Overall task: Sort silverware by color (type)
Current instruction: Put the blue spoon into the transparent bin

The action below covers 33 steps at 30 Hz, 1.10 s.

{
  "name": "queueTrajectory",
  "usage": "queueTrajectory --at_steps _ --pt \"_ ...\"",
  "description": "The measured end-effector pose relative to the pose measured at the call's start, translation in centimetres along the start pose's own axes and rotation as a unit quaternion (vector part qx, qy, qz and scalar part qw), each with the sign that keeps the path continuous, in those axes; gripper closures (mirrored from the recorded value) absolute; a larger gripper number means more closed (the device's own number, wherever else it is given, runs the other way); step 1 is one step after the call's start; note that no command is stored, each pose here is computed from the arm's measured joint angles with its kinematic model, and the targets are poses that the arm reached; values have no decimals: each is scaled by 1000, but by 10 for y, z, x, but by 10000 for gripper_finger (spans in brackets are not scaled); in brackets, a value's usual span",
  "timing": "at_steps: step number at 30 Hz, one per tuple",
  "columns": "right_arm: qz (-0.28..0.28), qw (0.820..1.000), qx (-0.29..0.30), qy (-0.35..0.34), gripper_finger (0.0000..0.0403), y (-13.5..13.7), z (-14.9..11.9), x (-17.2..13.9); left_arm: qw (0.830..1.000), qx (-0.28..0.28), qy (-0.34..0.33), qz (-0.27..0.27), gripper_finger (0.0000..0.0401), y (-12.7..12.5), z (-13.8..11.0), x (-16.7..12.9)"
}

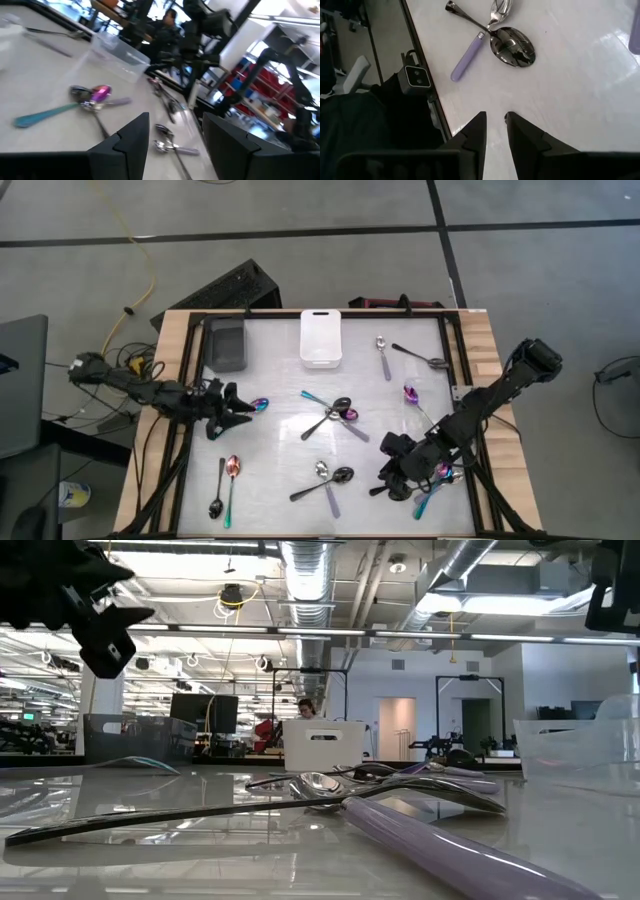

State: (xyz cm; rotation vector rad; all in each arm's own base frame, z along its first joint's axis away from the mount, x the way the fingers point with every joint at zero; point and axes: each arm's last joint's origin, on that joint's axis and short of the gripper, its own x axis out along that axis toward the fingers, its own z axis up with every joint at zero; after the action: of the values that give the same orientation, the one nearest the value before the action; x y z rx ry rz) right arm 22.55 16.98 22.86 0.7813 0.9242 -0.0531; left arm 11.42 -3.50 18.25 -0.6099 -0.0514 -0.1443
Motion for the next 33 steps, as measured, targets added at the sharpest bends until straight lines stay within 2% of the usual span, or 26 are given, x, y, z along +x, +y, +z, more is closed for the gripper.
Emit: queueTrajectory --at_steps 10,16,20,26,33 --pt "-1 1000 -3 -1 301 0 1 0 997 44 67 -7 231 -29 -10 32" --pt "-5 1000 -4 -11 301 -1 1 0 990 91 104 11 231 -41 -10 55" --pt "-11 999 -18 -26 301 -1 2 0 985 99 138 31 231 -42 -15 64" --pt "-31 996 -52 -68 301 -2 5 0 972 71 194 116 231 -38 -22 71" --pt "-51 992 -73 -94 301 -7 16 1 937 66 267 213 231 -35 -12 72"
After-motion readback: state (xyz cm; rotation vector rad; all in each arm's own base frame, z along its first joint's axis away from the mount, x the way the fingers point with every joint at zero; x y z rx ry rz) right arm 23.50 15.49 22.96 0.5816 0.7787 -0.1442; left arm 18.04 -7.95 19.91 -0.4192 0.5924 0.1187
